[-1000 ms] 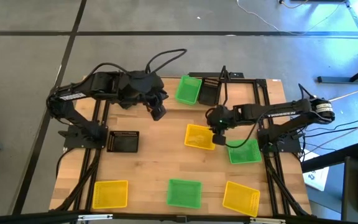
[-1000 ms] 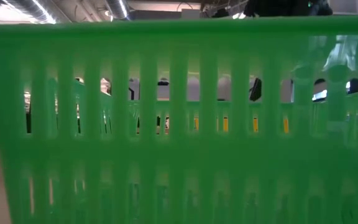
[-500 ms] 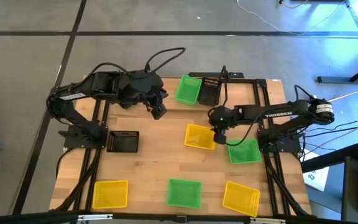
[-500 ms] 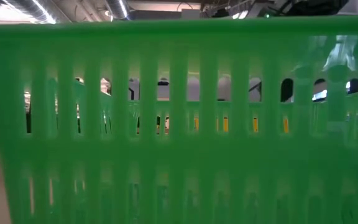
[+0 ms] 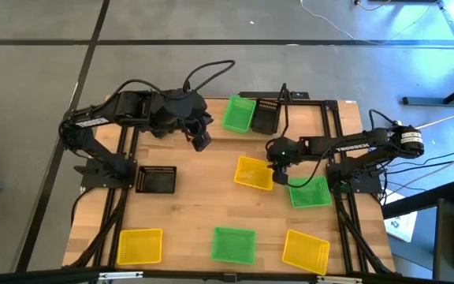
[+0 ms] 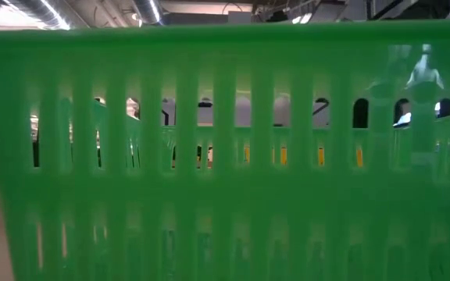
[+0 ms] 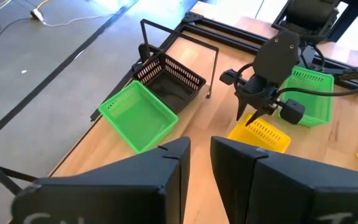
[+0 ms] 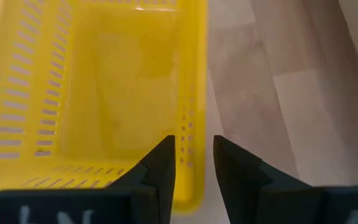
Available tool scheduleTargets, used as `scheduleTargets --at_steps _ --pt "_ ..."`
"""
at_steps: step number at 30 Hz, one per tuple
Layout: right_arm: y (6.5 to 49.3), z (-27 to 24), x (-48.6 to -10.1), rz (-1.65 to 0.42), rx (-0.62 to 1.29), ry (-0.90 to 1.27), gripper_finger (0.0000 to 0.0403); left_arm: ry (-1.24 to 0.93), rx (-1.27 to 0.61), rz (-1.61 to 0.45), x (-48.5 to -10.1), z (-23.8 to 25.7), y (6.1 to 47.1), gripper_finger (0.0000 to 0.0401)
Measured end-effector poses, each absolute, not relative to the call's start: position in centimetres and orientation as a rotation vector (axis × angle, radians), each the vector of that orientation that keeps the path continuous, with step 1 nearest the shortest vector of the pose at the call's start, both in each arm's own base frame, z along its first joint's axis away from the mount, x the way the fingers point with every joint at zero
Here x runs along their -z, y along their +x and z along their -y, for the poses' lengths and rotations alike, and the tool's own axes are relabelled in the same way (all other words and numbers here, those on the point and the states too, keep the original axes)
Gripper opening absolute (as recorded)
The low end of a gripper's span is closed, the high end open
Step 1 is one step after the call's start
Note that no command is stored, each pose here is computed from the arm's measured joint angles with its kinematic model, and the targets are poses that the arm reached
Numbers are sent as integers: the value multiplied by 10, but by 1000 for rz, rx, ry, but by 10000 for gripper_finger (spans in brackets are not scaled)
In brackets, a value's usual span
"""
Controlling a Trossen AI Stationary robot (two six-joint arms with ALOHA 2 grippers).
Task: Stack baskets on shelf by color
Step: Put the top yellow bin on the shelf
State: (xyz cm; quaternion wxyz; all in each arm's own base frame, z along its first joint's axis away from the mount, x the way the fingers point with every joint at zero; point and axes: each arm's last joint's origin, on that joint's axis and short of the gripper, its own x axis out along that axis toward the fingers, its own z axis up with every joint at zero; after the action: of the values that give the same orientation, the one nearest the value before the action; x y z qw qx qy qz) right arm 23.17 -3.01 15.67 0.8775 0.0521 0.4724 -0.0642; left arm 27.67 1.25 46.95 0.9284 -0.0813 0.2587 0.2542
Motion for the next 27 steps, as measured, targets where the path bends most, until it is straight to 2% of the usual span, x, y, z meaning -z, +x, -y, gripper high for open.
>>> scheduleTargets --at_steps 6,12,16,22,27 --pt "230 29 -151 -967 122 116 96 -186 -528 -525 -469 -13 277 55" --pt "230 29 -152 -960 121 129 13 -187 -528 -525 -469 -13 277 55" --pt "234 30 -156 -935 142 179 7 -185 -528 -529 -469 -13 276 55" --pt "258 27 -198 -849 146 154 3 -176 -530 -560 -467 -12 275 55" --pt "274 22 -251 -810 281 -16 2 -151 -527 -625 -462 -10 271 55"
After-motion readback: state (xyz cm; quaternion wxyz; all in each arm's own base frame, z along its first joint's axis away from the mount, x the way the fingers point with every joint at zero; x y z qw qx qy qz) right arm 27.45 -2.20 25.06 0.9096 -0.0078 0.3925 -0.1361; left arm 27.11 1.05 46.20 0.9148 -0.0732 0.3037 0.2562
